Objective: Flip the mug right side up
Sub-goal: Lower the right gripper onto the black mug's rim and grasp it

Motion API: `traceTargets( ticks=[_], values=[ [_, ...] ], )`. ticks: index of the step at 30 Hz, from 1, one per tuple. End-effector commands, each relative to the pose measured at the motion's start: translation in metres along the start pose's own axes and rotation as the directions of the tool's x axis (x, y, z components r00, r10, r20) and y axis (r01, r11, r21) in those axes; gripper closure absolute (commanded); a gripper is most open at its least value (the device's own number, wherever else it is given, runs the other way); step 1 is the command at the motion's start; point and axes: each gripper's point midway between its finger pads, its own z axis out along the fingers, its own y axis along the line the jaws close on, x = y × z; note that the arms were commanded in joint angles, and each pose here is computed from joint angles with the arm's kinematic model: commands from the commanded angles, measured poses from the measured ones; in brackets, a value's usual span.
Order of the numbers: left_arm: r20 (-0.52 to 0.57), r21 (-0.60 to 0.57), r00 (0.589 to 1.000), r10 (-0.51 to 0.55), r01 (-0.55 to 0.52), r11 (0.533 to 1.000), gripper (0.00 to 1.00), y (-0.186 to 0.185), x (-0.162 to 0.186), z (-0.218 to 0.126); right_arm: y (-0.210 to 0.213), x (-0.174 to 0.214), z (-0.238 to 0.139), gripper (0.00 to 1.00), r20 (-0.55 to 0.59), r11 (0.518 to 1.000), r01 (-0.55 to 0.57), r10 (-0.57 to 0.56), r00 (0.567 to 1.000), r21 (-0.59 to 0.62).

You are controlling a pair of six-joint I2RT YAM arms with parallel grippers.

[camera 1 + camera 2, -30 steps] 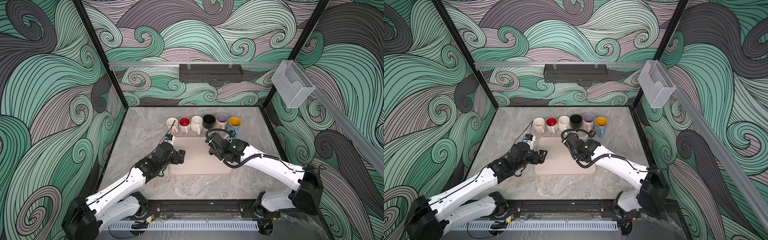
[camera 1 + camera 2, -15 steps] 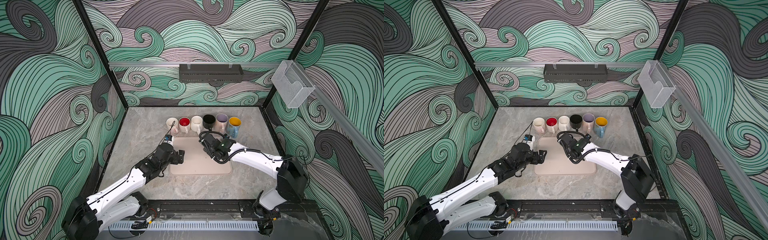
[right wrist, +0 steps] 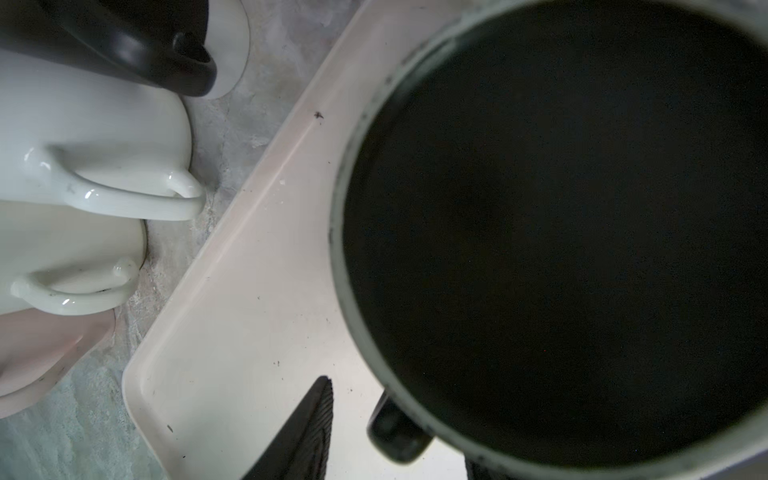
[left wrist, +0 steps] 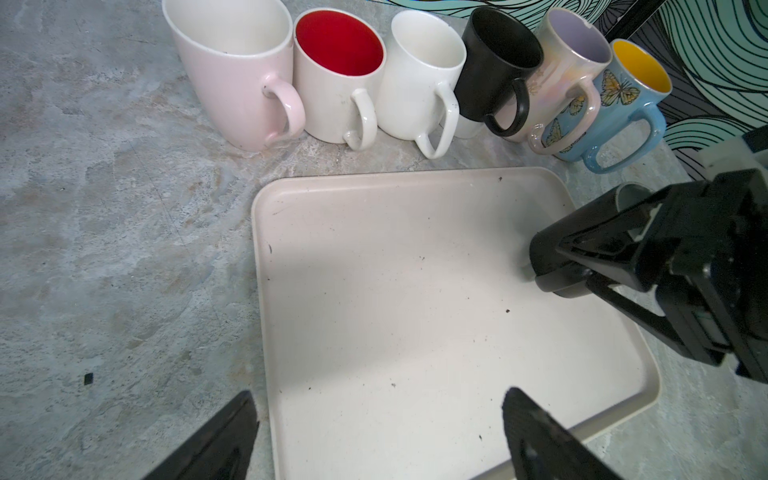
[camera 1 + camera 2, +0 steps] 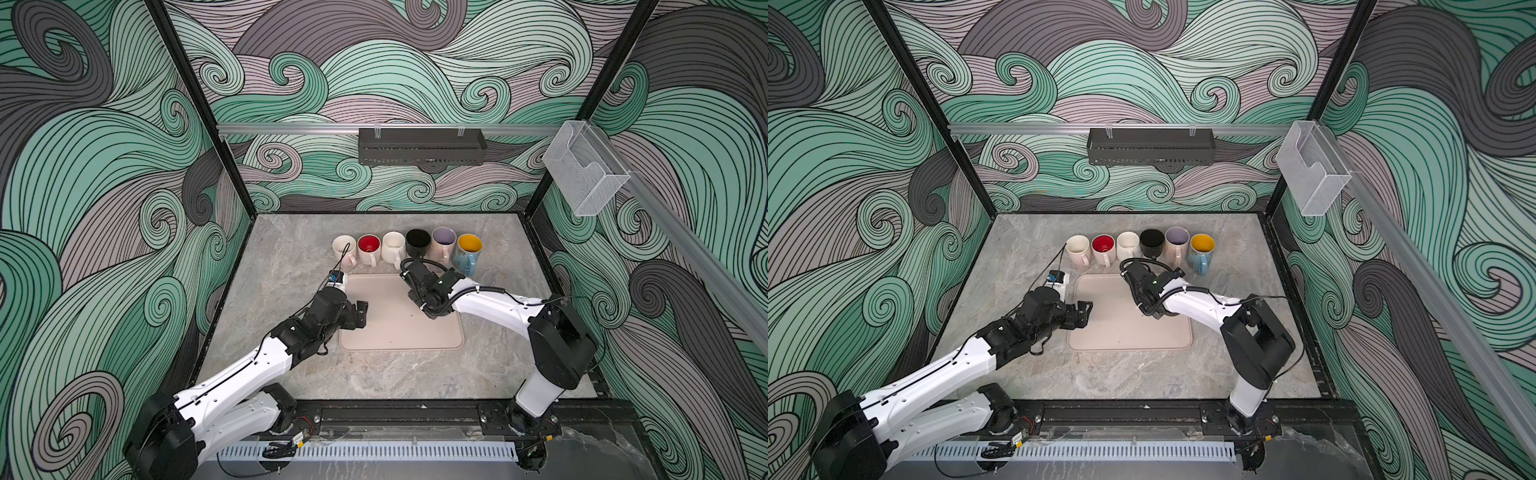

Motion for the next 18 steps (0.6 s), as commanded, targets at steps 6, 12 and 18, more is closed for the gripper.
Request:
traceTargets(
  ticks=[6, 12, 18],
  values=[
    [0.027, 0.0, 1.0, 0.005, -0.005, 1.0, 0.06, 0.001, -0.005, -0.001, -0.031, 0.0, -0.008, 0.54, -0.026, 0.996, 0.081, -0.08, 0.996, 0.046],
    [0.024, 0.018, 1.0, -0.009, 0.008, 1.0, 0.06, -0.002, -0.004, 0.0, -0.046, -0.01, -0.029, 0.53, -0.009, 0.98, 0.192, -0.191, 0.981, 0.056],
    [0.013, 0.019, 1.0, -0.021, 0.021, 1.0, 0.06, -0.002, -0.001, 0.002, -0.058, -0.008, -0.032, 0.53, -0.052, 0.938, 0.329, -0.325, 0.944, 0.108]
  ],
)
